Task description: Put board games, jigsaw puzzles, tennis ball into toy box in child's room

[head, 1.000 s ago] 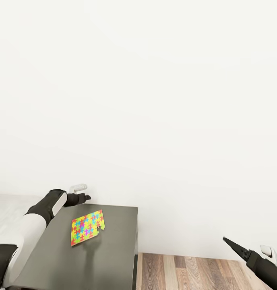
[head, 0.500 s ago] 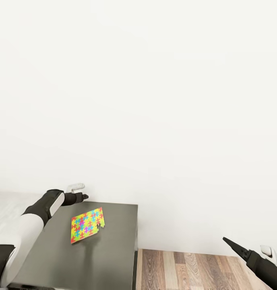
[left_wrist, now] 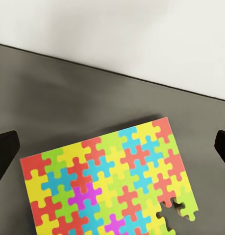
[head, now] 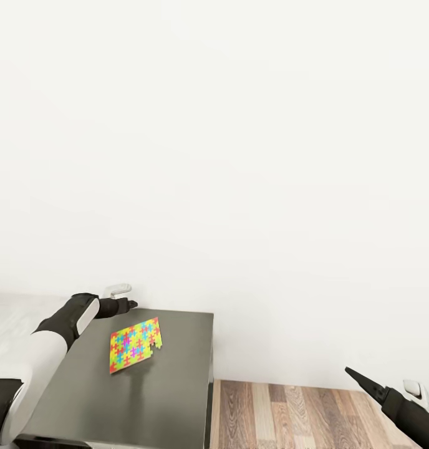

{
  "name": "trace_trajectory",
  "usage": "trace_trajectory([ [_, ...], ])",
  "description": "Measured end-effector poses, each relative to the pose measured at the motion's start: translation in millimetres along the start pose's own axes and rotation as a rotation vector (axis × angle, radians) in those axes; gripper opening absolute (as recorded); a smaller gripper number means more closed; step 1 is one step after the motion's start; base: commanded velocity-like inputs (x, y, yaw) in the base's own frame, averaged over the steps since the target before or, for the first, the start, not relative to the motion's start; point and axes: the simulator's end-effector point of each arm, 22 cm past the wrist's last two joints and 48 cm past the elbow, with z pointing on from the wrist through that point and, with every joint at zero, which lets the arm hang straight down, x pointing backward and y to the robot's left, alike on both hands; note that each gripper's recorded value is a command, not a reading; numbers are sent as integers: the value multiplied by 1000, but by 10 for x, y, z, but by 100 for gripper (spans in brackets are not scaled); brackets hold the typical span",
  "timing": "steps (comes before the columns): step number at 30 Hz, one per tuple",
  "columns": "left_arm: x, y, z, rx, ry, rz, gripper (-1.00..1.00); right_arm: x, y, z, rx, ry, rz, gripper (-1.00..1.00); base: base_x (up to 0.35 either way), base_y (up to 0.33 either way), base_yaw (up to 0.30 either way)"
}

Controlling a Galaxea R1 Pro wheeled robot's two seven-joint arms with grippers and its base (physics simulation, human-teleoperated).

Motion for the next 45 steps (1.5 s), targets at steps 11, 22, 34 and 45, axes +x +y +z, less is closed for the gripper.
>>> trace_trajectory([
  [11, 62, 24, 75, -2, 13, 0, 100, 38, -48, 22, 9, 11, 8, 100, 0, 0, 0],
  [22, 106, 56, 143, -9, 24, 6, 100, 75, -100, 43, 19, 23, 16, 100, 0, 0, 0],
  [34, 160, 114, 215, -19, 37, 9, 100, 118, -158, 65, 32, 35, 25, 100, 0, 0, 0],
  [45, 76, 229, 241, -36, 29, 10, 100, 155, -211, 84, 43, 46, 33, 100, 0, 0, 0],
])
